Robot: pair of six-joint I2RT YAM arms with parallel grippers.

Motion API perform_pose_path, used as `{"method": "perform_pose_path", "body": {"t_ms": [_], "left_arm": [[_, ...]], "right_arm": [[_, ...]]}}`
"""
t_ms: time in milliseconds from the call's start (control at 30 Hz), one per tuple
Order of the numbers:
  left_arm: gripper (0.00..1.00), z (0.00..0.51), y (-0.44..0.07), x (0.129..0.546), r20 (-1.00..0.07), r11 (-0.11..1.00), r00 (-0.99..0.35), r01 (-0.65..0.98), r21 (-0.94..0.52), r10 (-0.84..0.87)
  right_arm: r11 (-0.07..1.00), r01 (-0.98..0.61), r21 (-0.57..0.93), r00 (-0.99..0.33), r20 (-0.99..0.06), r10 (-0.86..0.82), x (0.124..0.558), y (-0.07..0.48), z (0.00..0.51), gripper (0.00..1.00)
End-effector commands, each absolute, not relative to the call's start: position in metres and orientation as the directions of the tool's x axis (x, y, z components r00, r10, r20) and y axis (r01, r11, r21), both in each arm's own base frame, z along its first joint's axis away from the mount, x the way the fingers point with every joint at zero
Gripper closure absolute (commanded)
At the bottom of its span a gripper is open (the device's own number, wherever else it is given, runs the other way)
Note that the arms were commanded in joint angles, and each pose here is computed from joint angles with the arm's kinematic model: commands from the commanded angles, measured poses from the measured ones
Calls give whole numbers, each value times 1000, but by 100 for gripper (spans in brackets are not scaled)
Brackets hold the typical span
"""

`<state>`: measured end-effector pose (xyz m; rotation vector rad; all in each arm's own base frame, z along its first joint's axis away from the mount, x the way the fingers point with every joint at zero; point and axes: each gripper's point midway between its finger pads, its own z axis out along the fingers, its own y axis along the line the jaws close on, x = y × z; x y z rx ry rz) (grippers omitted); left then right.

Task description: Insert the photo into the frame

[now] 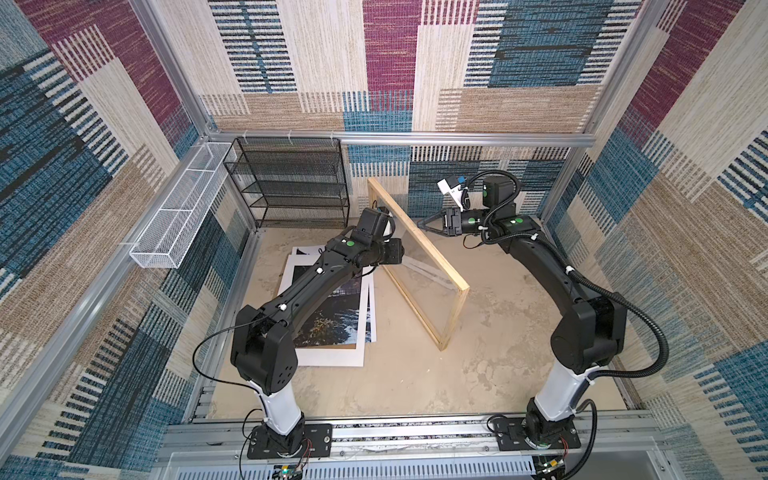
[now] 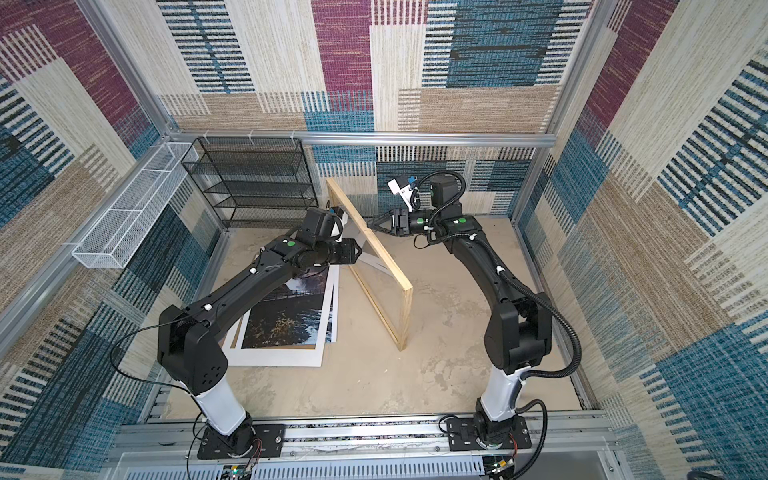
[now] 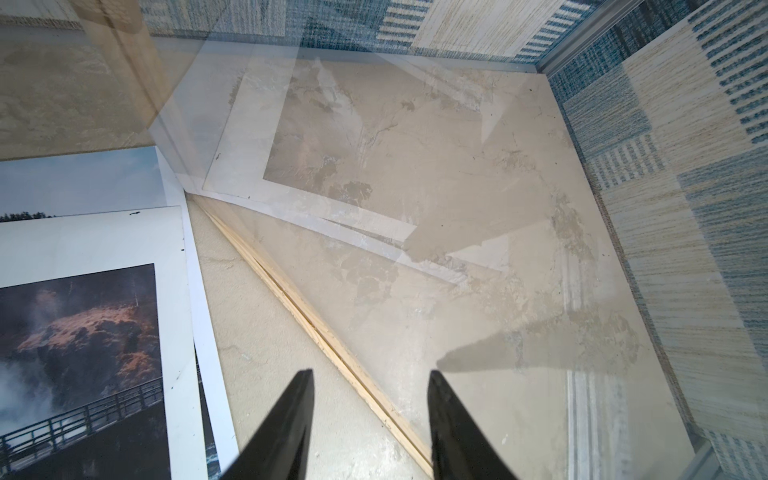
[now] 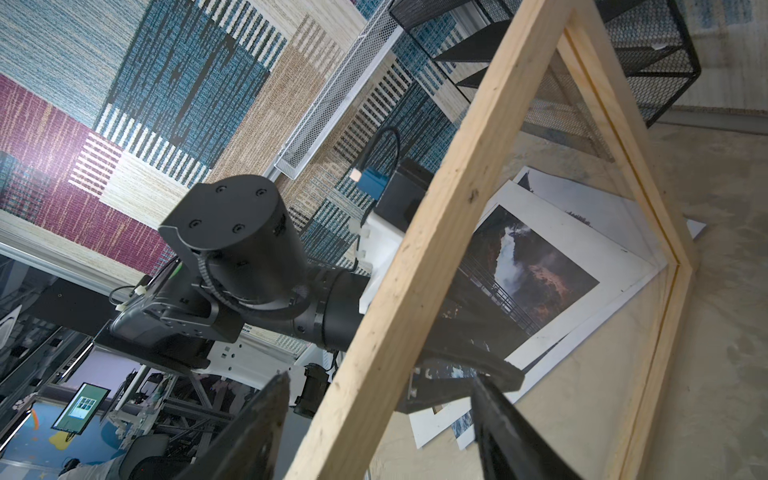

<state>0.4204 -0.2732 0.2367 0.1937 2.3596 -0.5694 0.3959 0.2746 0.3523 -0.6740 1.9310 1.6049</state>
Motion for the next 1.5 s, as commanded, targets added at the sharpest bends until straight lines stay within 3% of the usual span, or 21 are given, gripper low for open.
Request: {"method": "perform_pose_path", "body": {"t_ms": [0,500,967,1300,1400,1467], "left_arm": [[52,245,-257,418,-689,919,-725,264,-293,-12],[51,297,-247,399,-769,894,-636,306,-326,-63],[52,291,-245,399,-763,902,-645,300,-311,-49],[51,281,-243,400,-753,911,-656,287,-295,-38],[52,280,-242,400,-752,912,-658,284,-296,-39],[51,281,-243,400,-753,911,-657,287,-297,-39]], "right_arm": [[135,-700,702,-712,-699,-60,389,280,357,29],[127,-701,702,-712,-697,-82,384,291,353,30],[57,-700,712,-713,-692,-113,377,307,359,31],[71,-704,707,-710,-697,-98,379,308,368,54],[83,-703,706,-711,-697,-97,380,307,366,53],[102,-702,704,-712,-696,-96,382,307,363,45]]}}
